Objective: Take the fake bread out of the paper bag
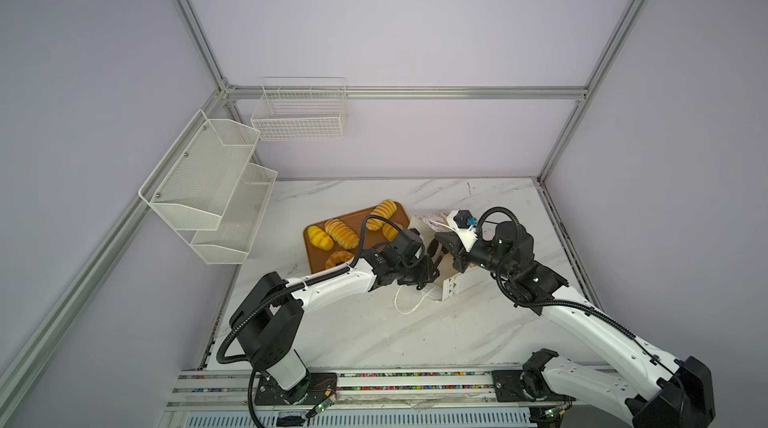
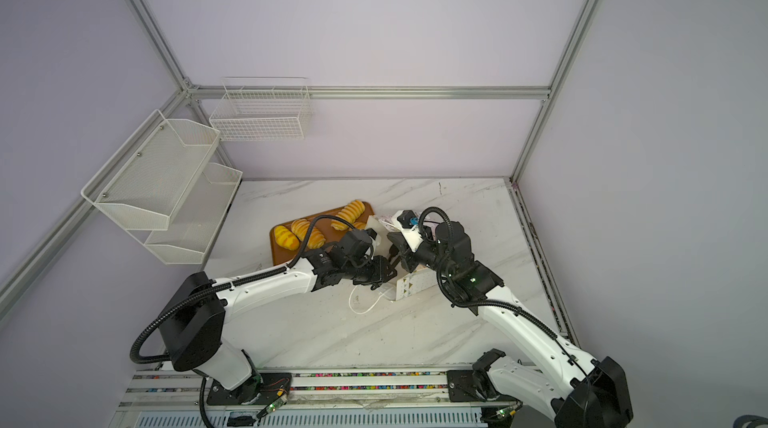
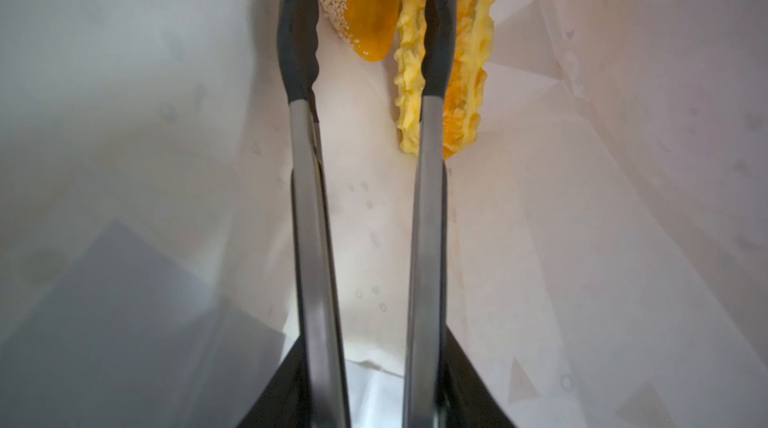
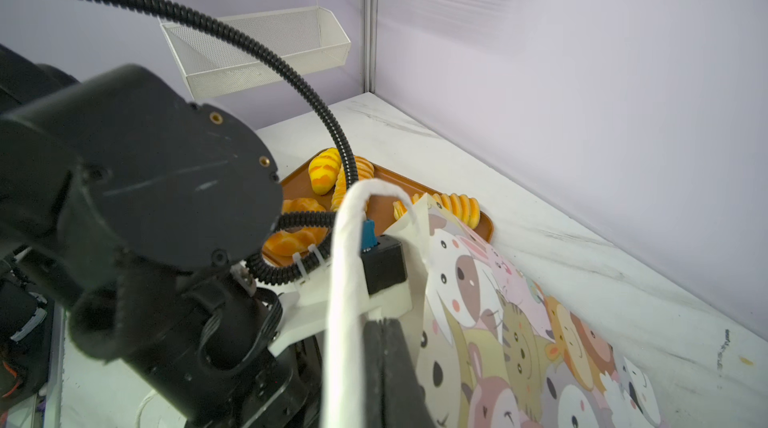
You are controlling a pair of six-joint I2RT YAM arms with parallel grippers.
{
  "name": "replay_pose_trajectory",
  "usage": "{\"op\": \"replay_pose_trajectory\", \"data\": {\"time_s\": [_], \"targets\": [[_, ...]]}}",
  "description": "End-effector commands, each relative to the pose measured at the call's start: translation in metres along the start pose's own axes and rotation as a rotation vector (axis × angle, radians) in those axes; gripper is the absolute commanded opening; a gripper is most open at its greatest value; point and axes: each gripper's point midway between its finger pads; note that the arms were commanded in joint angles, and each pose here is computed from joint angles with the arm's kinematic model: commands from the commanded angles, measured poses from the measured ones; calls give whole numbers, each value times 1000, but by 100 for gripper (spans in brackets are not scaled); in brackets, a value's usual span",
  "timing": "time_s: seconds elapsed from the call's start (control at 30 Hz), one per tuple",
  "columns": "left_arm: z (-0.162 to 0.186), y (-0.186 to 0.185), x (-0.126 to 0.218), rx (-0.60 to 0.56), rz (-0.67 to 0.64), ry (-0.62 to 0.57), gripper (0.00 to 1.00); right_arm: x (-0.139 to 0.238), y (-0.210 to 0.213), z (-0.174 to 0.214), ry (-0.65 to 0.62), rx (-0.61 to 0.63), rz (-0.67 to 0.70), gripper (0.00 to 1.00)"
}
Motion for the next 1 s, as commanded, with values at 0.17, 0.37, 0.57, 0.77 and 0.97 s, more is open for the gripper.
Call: {"op": "replay_pose_trajectory", "data": {"time_s": [0.17, 0.37, 0.57, 0.77, 0.97], "targets": [[-16, -43, 22, -20, 129, -56, 44, 9, 5, -8, -53, 121, 1, 0], [-19, -44, 12, -10, 115, -45, 45, 7, 6, -12, -69, 133, -9, 0], [-27, -51, 2, -10, 126, -38, 46, 5, 7, -14, -82, 134, -22, 0], [-34, -64, -6, -27, 153, -27, 46, 5, 9, -16, -87, 142, -36, 0], [-40, -68, -12, -33, 152, -28, 46, 0, 11, -17, -87, 135, -63, 0]]}}
Point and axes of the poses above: each gripper's point midway between its finger pads, its own x axis back along the fingers, its own y axis along the line the jaws close on, z = x × y, and after that the axes turned 14 degrees about x, right-handed
